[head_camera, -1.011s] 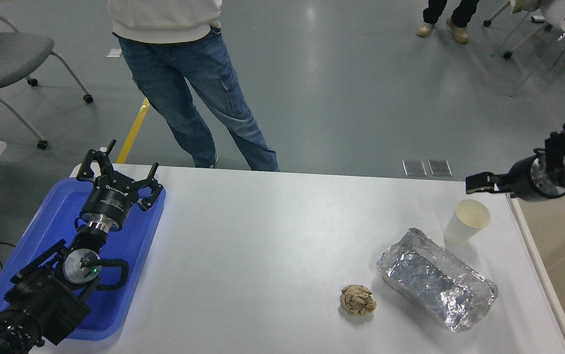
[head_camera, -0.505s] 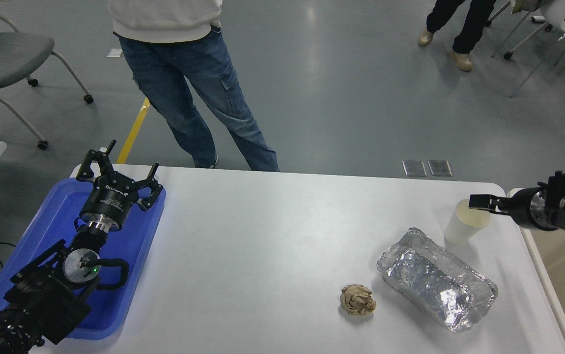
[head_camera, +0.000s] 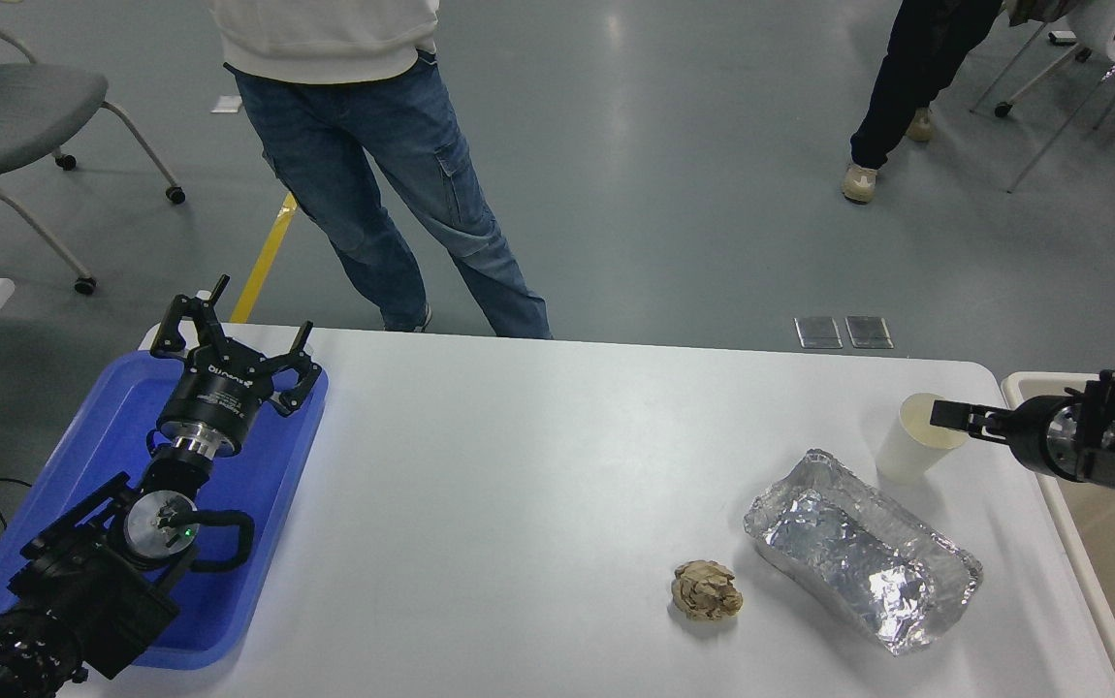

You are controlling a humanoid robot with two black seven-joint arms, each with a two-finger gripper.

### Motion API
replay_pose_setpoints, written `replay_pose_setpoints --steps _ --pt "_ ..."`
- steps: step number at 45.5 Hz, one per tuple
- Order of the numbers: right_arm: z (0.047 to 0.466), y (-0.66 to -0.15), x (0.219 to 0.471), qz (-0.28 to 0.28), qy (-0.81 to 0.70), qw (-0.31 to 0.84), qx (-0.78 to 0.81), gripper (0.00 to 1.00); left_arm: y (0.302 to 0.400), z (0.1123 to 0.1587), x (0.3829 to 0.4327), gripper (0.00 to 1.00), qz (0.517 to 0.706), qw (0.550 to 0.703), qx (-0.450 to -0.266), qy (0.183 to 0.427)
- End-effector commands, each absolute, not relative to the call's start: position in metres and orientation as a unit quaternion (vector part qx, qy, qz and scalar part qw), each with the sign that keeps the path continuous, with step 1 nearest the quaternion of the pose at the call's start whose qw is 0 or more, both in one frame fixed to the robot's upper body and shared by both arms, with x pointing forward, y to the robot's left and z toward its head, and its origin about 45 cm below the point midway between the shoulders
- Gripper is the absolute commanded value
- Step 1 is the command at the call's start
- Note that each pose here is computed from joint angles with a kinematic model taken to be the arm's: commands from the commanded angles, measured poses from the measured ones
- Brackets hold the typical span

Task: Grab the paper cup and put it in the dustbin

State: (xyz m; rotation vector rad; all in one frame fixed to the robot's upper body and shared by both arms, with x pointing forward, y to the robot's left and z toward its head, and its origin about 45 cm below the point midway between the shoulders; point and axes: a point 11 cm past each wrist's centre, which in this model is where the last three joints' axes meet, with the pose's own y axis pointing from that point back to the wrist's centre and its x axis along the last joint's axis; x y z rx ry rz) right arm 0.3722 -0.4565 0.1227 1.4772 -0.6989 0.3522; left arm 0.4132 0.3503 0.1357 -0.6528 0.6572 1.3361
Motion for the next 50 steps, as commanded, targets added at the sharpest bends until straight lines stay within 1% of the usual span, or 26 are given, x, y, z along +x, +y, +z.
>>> replay_pose_setpoints --steps 1,2,3,4,10,15,19,26,29,31,36,42,43,50 --pt "0.116 -0.456 0.367 0.157 -0.314 0.668 0.656 0.87 0.3503 0.1358 0.4132 1.00 0.597 0.687 -0.292 0.294" --pt "0.115 -0.455 0.367 0.157 -0.313 0.668 0.657 0.87 0.3503 0.1358 0.4132 1.00 0.597 0.687 -0.292 0.294" --pt "0.113 -0.455 0.365 0.154 -0.314 0.666 0.659 0.81 0.3503 0.1358 0.4132 1.00 0.597 0.687 -0.292 0.294" --pt "0.112 -0.454 0.365 0.153 -0.313 0.666 0.659 0.78 0.3503 0.1358 0.4132 1.00 0.597 0.687 -0.292 0.294" --pt "0.107 -0.452 0.361 0.147 -0.315 0.662 0.664 0.68 0.3503 0.1358 0.4132 1.00 0.597 0.687 -0.292 0.294" --pt "0.105 -0.451 0.359 0.145 -0.313 0.661 0.666 0.63 0.3501 0.1356 0.4131 1.00 0.597 0.688 -0.291 0.294" --pt "0.105 -0.451 0.359 0.145 -0.312 0.661 0.667 0.56 0.3503 0.1358 0.4132 1.00 0.597 0.687 -0.292 0.294" --pt "0.104 -0.450 0.359 0.144 -0.311 0.660 0.669 0.48 0.3503 0.1358 0.4132 1.00 0.597 0.687 -0.292 0.294" --pt "0.104 -0.449 0.359 0.143 -0.311 0.659 0.670 0.42 0.3503 0.1358 0.4132 1.00 0.597 0.687 -0.292 0.294" --pt "0.104 -0.448 0.359 0.141 -0.312 0.657 0.671 0.37 0.3503 0.1358 0.4132 1.00 0.597 0.687 -0.292 0.294" --pt "0.104 -0.446 0.360 0.142 -0.312 0.656 0.673 0.17 0.3501 0.1356 0.4131 1.00 0.597 0.688 -0.291 0.294" --pt "0.104 -0.445 0.359 0.150 -0.298 0.659 0.674 0.01 0.3503 0.1358 0.4132 1.00 0.597 0.687 -0.292 0.294" --pt "0.104 -0.444 0.360 0.150 -0.297 0.658 0.675 0.00 0.3503 0.1358 0.4132 1.00 0.597 0.687 -0.292 0.294" --pt "0.105 -0.444 0.360 0.147 -0.295 0.659 0.677 0.00 0.3503 0.1358 0.4132 1.00 0.597 0.687 -0.292 0.294"
